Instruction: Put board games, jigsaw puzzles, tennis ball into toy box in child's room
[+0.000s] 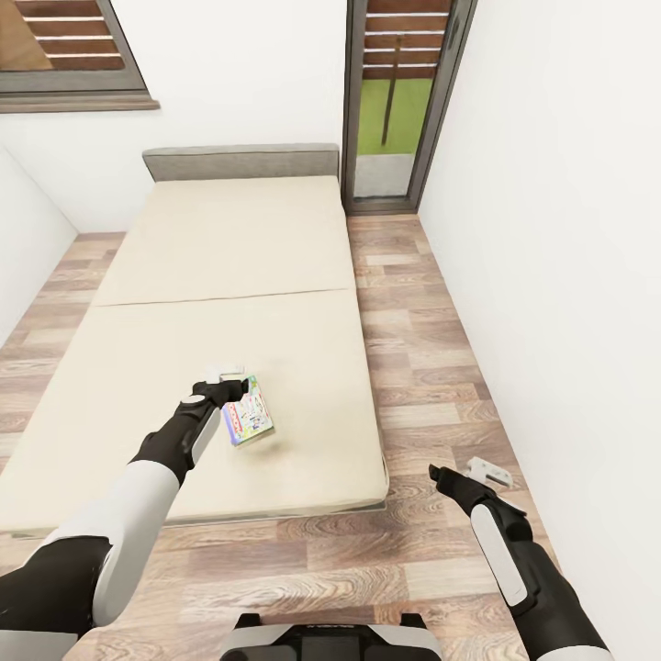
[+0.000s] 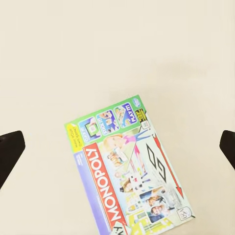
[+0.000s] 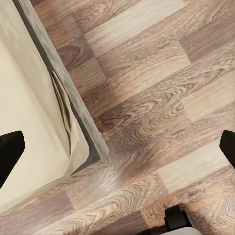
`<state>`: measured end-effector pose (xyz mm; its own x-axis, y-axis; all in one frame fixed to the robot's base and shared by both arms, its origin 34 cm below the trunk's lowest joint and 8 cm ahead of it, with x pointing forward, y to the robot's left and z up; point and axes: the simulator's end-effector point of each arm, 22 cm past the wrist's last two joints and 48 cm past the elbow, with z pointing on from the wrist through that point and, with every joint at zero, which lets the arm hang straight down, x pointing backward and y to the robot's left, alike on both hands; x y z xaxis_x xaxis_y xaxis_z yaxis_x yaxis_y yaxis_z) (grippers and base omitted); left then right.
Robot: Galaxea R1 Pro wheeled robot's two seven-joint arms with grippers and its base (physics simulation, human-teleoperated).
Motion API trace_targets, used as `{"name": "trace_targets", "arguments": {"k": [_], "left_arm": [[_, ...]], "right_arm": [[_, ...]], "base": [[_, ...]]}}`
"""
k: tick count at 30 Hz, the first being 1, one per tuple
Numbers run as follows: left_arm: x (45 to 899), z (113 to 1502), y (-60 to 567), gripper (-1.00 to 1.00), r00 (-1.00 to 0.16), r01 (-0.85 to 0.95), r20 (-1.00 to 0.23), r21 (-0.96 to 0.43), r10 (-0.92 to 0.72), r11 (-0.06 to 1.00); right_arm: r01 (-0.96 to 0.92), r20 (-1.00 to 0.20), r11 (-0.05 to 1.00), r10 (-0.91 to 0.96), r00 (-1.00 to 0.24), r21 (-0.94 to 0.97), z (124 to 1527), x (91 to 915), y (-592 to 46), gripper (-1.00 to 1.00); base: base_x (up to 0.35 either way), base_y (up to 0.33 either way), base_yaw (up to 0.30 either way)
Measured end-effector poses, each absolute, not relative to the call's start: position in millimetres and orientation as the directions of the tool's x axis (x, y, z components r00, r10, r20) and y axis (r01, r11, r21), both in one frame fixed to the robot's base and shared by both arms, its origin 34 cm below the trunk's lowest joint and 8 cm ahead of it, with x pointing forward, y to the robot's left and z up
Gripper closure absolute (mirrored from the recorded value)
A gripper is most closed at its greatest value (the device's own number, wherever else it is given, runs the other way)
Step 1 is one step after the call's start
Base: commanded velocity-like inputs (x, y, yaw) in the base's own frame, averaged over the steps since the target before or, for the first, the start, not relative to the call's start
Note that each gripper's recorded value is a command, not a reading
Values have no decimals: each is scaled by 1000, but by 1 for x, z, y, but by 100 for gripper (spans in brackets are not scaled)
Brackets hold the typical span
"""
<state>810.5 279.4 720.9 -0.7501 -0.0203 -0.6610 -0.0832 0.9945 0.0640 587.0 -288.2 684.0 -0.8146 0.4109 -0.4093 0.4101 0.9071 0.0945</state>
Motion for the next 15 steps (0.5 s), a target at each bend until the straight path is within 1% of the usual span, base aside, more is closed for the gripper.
{"name": "trace_targets", "arguments": {"k": [15], "left_arm": [[810, 717, 273, -100, -752, -78, -658, 60, -20, 995]], "right_arm": [[411, -403, 907, 410, -818, 90, 680, 585, -289, -100]], "base": [[0, 0, 0]]}}
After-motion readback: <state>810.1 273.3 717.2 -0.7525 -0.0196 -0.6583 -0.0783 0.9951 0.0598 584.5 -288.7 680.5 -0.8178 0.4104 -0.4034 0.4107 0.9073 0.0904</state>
